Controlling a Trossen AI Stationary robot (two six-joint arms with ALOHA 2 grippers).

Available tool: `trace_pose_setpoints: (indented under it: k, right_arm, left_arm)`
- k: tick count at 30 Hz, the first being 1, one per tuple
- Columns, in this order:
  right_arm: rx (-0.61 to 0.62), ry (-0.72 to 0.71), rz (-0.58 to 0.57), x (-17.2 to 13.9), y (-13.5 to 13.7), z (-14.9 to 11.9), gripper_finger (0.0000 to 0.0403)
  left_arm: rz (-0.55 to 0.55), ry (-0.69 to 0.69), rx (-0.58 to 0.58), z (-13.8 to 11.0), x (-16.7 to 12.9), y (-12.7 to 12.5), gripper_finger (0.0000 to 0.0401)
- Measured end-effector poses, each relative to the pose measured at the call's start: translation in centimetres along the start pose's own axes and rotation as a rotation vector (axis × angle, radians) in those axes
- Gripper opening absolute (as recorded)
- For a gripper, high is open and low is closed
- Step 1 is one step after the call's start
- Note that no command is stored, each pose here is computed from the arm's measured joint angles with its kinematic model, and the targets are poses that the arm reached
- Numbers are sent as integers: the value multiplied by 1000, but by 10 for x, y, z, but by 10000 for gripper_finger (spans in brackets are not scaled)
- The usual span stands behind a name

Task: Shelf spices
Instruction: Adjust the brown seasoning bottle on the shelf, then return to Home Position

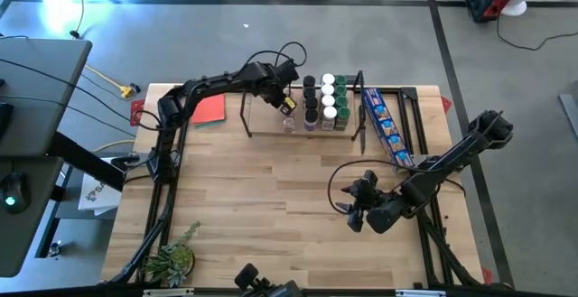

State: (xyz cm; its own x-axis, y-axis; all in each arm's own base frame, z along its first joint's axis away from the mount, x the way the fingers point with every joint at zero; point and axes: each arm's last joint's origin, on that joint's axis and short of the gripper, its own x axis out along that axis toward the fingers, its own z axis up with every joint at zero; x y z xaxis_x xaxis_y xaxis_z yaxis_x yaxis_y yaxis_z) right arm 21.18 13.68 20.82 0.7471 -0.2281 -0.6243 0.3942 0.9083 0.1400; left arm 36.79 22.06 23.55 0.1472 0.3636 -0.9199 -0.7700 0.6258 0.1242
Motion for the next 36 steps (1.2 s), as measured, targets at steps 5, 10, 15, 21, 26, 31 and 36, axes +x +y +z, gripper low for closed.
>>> trace_pose_setpoints:
  k: [5, 10, 15, 21, 26, 31, 36]
  right_arm:
    - [0, 2, 1, 0, 0, 0, 227]
    - [3, 2, 2, 0, 0, 0, 227]
    - [0, 2, 2, 0, 0, 0, 227]
    - [0, 2, 2, 0, 0, 0, 227]
    - [-5, 4, 7, -1, 1, -1, 227]
    - [-72, -47, -46, -19, -5, -4, 227]
    - [-48, -64, -36, -57, -32, 7, 227]
  left_arm:
    - [-21, 27, 22, -2, 8, -7, 46]
    - [-10, 12, 25, 0, 14, -8, 33]
    - [-17, -11, 20, 2, 14, -9, 30]
    - [-17, -10, 32, 1, 14, -10, 30]
    - [-2, -11, 85, 0, 6, -8, 31]
    - [-24, -83, 141, -4, -46, -1, 31]
    - [-102, -255, 252, -28, -135, -7, 31]
